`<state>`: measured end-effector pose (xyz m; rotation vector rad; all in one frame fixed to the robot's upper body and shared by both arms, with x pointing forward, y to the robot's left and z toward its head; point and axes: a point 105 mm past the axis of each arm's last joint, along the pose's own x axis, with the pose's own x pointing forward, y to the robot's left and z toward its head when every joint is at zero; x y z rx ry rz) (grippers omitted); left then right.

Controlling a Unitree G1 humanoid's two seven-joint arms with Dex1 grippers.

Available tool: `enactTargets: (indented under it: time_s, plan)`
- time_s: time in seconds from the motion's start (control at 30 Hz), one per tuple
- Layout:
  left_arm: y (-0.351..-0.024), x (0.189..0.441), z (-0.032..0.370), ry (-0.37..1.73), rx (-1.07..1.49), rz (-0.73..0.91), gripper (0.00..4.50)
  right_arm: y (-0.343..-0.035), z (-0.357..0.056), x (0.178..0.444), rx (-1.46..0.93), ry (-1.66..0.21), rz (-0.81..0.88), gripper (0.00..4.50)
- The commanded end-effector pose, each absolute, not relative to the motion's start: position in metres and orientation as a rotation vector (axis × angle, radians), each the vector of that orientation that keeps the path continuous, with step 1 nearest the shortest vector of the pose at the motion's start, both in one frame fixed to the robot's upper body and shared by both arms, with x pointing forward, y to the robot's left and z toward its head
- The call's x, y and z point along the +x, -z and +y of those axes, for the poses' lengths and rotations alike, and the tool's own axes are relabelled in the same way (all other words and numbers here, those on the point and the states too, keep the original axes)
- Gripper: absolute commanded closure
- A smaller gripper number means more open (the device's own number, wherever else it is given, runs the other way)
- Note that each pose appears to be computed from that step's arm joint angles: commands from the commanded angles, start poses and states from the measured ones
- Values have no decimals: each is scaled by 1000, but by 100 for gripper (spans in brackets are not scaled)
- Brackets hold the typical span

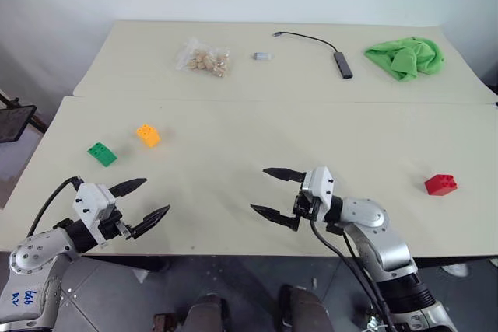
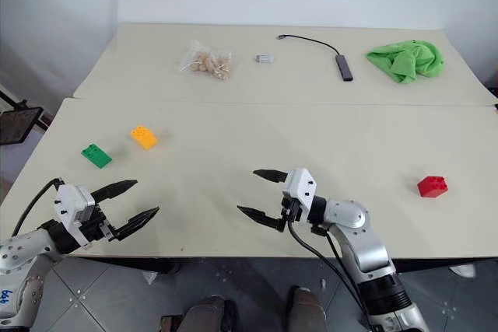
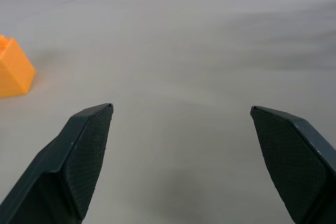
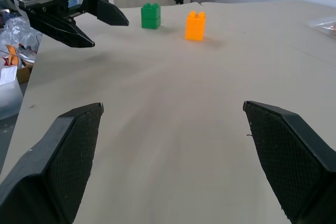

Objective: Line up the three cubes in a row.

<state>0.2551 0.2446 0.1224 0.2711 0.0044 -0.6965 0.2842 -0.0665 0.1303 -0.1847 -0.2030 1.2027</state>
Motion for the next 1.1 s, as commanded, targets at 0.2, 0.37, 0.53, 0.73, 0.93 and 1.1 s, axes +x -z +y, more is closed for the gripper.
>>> enactTargets:
  time_s: [0.2,0.37,0.53,0.73,0.93,1.1]
  plan:
    - [-132,250,218,837,220,-12,2,-163,-90,284,-168,-1130,-306,0]
    - [-136,256,182,980,236,-52,2,-199,-171,267,-207,-871,-299,0]
    - [-137,264,153,1115,209,-65,2,-220,-258,245,-258,-516,-252,0]
    - [-145,269,120,1270,176,-101,2,-202,-354,188,-203,-106,-146,0]
    - [-144,272,101,1313,161,-127,2,-162,-391,157,-151,34,43,0]
    - [-139,264,103,1345,176,-86,2,-181,-373,200,-46,-18,2,0]
